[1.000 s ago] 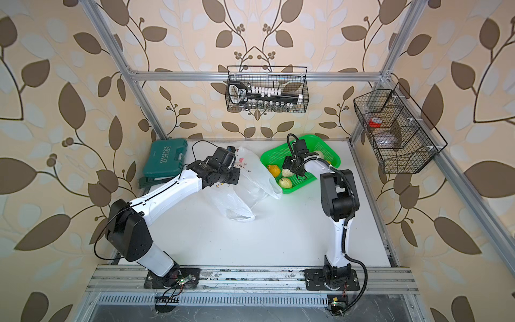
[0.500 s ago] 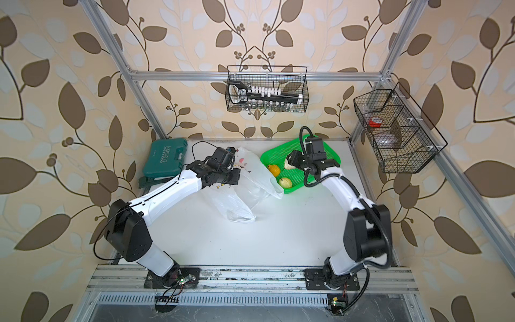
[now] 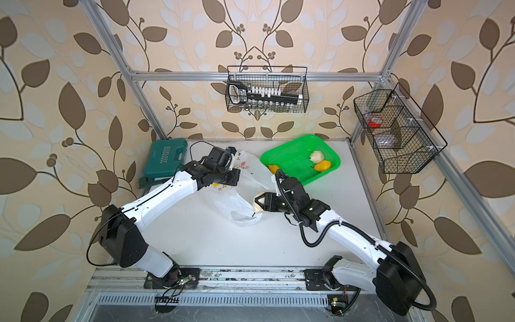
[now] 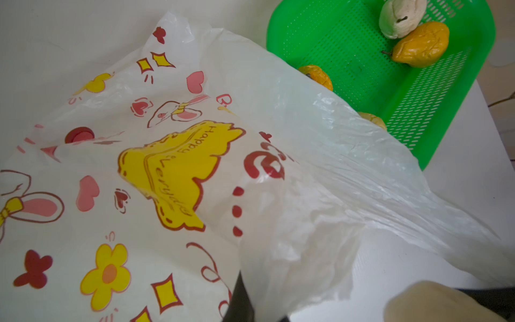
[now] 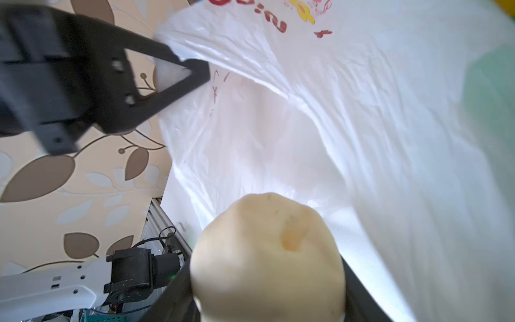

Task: Place the pears into plastic bags & tie knots
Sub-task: Place the pear in the plastic bag.

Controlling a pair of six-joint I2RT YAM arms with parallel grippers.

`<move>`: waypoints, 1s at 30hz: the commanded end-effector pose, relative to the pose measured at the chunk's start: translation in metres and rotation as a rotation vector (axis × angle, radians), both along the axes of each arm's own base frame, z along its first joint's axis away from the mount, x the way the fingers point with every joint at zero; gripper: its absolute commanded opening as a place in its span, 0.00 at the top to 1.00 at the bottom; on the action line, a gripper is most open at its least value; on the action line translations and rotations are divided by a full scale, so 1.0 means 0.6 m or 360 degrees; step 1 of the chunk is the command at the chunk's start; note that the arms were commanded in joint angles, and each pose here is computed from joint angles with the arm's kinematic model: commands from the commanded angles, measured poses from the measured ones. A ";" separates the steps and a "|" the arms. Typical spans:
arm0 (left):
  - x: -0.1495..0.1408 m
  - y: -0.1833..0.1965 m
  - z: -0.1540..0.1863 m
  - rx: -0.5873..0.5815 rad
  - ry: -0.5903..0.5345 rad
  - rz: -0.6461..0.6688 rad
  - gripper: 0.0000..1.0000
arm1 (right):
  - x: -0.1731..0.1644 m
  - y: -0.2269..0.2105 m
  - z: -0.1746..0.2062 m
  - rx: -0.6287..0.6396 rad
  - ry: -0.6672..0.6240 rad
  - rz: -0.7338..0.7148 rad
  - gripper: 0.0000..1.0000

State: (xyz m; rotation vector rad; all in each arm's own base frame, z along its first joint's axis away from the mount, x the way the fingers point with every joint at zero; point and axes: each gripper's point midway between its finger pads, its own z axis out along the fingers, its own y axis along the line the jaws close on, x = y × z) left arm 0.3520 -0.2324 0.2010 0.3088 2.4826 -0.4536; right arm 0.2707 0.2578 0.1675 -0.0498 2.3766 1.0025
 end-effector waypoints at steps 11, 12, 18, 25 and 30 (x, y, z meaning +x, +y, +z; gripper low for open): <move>-0.056 -0.023 0.030 -0.0144 0.0001 -0.0329 1.00 | 0.157 0.080 -0.038 -0.0097 -0.0052 0.0010 0.56; -0.053 -0.017 0.023 -0.0108 0.0004 -0.0304 1.00 | 0.160 0.076 -0.032 -0.0087 -0.0063 0.0005 0.56; -0.044 0.007 0.010 -0.0012 -0.0028 -0.0218 1.00 | 0.142 0.028 -0.005 -0.0044 -0.0098 0.0024 0.56; -0.042 -0.007 0.021 -0.0085 -0.0044 -0.0262 1.00 | 0.135 0.007 -0.018 -0.0058 -0.0067 -0.0001 0.55; -0.042 -0.033 0.021 -0.0282 0.0019 -0.0220 1.00 | 0.127 0.063 -0.032 -0.0115 -0.0064 0.0079 0.56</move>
